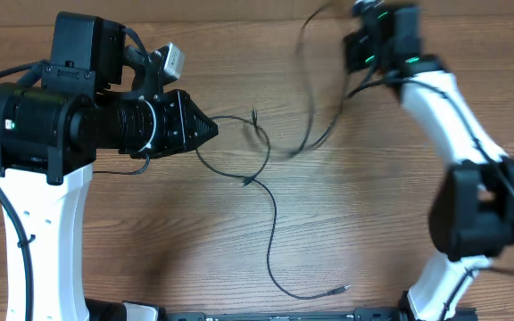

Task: Untangle cables
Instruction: 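Pull the grasped cable up and out to the right edge, then bring the right gripper back to the last cable and grasp it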

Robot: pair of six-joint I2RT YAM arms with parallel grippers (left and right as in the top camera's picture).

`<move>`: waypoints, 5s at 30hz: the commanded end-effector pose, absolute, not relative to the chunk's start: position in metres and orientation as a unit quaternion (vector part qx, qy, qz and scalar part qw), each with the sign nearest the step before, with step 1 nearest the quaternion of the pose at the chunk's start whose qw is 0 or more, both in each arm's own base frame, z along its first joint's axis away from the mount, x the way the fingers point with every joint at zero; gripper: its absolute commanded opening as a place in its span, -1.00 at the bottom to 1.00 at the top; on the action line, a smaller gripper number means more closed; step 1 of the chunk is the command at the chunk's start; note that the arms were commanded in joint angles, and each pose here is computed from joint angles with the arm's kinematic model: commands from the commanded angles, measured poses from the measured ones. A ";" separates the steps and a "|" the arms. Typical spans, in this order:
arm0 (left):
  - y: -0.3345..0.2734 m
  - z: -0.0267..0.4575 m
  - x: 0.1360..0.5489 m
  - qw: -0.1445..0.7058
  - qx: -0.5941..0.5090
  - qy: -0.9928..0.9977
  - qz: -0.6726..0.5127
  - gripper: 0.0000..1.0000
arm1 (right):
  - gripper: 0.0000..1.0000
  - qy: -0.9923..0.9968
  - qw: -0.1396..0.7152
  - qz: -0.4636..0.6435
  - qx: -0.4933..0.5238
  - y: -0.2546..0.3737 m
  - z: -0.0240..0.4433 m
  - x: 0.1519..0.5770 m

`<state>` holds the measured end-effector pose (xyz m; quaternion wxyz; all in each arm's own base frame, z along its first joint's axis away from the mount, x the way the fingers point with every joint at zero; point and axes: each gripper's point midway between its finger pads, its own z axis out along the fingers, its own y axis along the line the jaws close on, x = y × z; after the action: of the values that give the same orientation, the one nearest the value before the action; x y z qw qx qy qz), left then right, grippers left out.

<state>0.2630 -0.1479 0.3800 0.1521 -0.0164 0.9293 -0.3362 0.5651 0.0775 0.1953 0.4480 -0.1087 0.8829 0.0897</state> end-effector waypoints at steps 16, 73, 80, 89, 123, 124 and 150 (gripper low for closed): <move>-0.149 0.388 0.258 0.161 -0.010 0.924 -0.347 -0.67 | -0.93 0.790 0.525 -0.172 0.266 -0.279 0.366 0.438; -0.129 0.413 0.223 0.237 0.004 0.918 -0.318 -0.71 | 1.00 0.972 0.061 0.102 0.203 0.064 0.165 0.356; -0.128 0.419 0.215 0.250 0.008 0.914 -0.320 -0.63 | 1.00 0.985 0.034 0.083 0.151 0.147 0.153 0.320; -0.129 0.420 0.213 0.250 0.010 0.912 -0.325 -0.58 | 1.00 0.991 0.043 0.043 0.116 0.213 0.143 0.274; -0.130 0.429 0.201 0.261 0.019 0.904 -0.338 -0.38 | 0.80 0.971 -0.015 0.036 0.234 0.245 0.033 0.192; -0.130 0.429 0.201 0.261 0.019 0.904 -0.338 -0.39 | 0.80 0.971 -0.014 0.039 0.234 0.246 0.031 0.192; -0.130 0.429 0.201 0.260 0.019 0.904 -0.338 -0.38 | -0.31 0.970 0.011 0.058 0.234 0.248 0.016 0.200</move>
<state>0.2043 -0.1301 0.4270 0.2557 0.0089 0.9063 -0.3364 0.1962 0.2506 0.0107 -0.0030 0.2326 0.9710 0.0548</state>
